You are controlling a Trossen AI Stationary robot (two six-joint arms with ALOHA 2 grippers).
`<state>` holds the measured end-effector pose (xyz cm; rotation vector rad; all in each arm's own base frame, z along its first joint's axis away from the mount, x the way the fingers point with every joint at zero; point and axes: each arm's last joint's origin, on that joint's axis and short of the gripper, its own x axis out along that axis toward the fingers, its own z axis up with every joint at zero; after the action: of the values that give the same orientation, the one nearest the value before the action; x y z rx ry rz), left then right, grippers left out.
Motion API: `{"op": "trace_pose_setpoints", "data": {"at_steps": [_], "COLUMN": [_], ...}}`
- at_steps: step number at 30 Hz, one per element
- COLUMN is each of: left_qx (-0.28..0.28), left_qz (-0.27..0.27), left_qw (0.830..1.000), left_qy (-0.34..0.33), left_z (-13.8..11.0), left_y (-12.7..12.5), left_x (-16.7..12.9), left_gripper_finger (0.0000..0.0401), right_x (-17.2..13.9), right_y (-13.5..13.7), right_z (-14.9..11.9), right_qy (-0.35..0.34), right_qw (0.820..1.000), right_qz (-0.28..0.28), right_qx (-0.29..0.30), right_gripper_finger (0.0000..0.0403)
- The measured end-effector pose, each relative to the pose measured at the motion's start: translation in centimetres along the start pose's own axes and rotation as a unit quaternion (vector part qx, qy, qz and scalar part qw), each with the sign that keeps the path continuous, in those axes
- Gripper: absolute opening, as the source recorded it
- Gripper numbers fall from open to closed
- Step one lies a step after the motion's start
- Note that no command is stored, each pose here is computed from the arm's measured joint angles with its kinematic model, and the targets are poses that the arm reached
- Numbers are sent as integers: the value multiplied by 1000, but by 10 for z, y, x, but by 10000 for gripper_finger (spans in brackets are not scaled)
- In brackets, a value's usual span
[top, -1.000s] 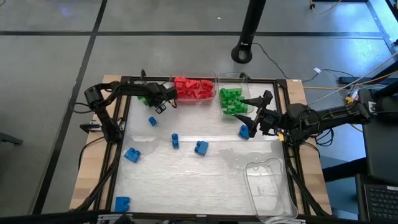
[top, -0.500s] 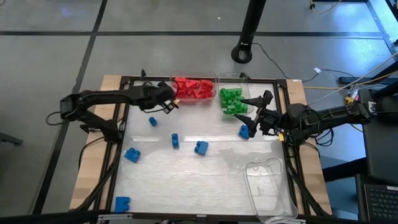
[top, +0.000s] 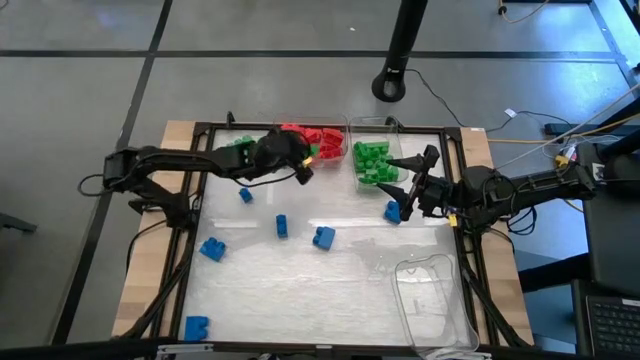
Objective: Sort blocks
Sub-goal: Put the green game piece into the top right transparent bin
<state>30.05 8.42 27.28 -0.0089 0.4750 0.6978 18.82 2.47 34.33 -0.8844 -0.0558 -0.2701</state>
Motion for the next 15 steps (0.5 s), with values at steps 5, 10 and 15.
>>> {"op": "trace_pose_setpoints", "data": {"at_steps": [5,10,15], "left_qx": [-18,-14,6], "left_qz": [-65,-82,-98], "left_qw": [996,994,992], "left_qy": [-63,-73,-79], "left_z": [5,17,32], "left_y": [-11,-25,-43], "left_x": [23,53,85], "left_gripper_finger": [2,1,1], "right_x": [0,0,0], "right_y": [0,0,0], "right_z": [0,0,0], "right_qy": [-1,-1,-1], "right_qw": [1000,1000,1000], "right_qz": [-2,-2,-1], "right_qx": [-4,-4,-5], "right_gripper_finger": [289,289,289]}}
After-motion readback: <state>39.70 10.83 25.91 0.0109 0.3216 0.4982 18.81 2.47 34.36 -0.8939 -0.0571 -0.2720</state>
